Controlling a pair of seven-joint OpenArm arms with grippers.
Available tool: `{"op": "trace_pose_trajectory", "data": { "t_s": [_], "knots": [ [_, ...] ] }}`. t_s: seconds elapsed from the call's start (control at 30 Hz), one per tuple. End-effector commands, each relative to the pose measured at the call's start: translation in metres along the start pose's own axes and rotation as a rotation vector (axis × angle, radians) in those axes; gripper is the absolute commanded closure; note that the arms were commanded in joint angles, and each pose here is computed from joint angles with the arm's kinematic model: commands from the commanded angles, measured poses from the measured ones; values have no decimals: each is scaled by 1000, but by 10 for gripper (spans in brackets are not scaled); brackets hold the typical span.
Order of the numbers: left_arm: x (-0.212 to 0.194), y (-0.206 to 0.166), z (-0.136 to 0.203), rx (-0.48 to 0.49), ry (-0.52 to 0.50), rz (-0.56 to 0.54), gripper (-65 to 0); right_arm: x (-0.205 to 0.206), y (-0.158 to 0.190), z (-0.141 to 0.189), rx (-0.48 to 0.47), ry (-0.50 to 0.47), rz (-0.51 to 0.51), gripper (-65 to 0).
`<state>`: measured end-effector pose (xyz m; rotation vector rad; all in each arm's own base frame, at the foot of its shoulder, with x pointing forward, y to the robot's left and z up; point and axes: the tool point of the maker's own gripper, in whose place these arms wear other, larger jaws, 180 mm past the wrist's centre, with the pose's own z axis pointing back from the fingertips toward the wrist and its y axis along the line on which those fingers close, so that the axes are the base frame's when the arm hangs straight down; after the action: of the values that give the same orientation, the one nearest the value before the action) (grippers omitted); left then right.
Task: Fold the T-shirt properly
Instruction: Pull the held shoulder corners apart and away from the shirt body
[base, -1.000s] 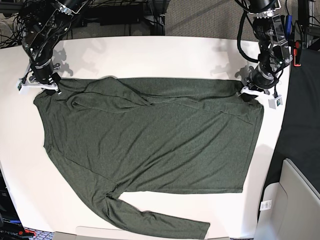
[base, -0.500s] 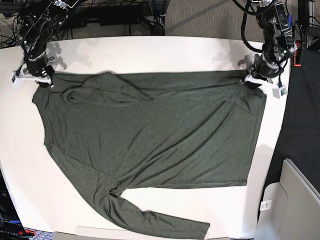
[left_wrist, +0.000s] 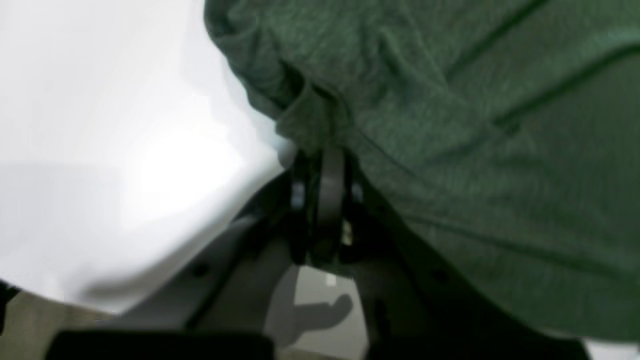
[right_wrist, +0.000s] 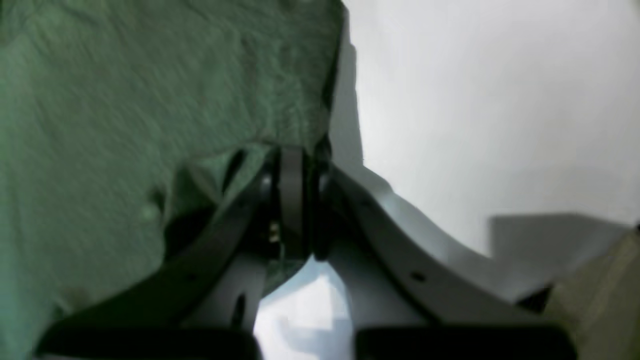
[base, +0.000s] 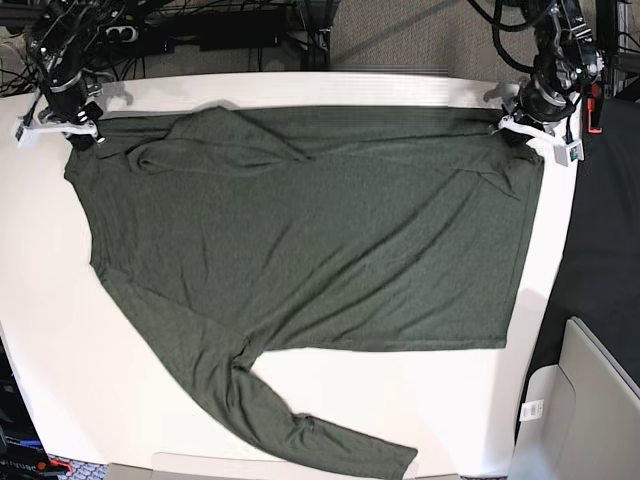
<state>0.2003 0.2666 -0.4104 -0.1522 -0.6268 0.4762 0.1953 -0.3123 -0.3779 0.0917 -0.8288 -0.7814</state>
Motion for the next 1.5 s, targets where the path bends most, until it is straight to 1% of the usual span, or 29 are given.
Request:
{"op": "trace_pose_trajectory", "data": {
  "t_s": [0.0,0.1,0.2,0.43,0.5,0.67,0.73,0.87,1.0,1.2,1.4,1.47],
  "knots": [
    [4,2,5,-1,-15,-32,-1,16,-5,6,-9,-49,13,-4],
    [-1,8,9,-1,-6,-54,-1,15,-10,10,-11,-42,14,-4],
    [-5,13,12,7,1,-54,-1,16,-13,18,-19,-46,38,-4],
    [-7,8,9,-1,7,-49,-8,15,-14,22,-27,-48,53,-7],
    [-7,9,9,0,7,-48,-45,14,-15,22,-32,-46,48,-41],
    [-8,9,10,2,9,-47,-145,12,-19,24,-45,-41,54,-168],
    [-10,10,10,4,20,-48,-169,12,-19,24,-45,-41,54,-195],
    [-17,13,11,13,64,-46,-189,14,-21,25,-52,-46,51,-206],
    [-17,15,12,17,64,-44,-190,18,-31,29,-76,-61,36,-206],
    [11,43,29,87,-34,3,-189,34,-26,40,-75,-113,61,-206],
    [42,41,50,100,-138,-23,-188,40,-21,41,-65,-132,67,-205],
    [48,38,53,98,-158,-33,-188,47,-15,42,-52,-154,75,-205]
  ]
}}
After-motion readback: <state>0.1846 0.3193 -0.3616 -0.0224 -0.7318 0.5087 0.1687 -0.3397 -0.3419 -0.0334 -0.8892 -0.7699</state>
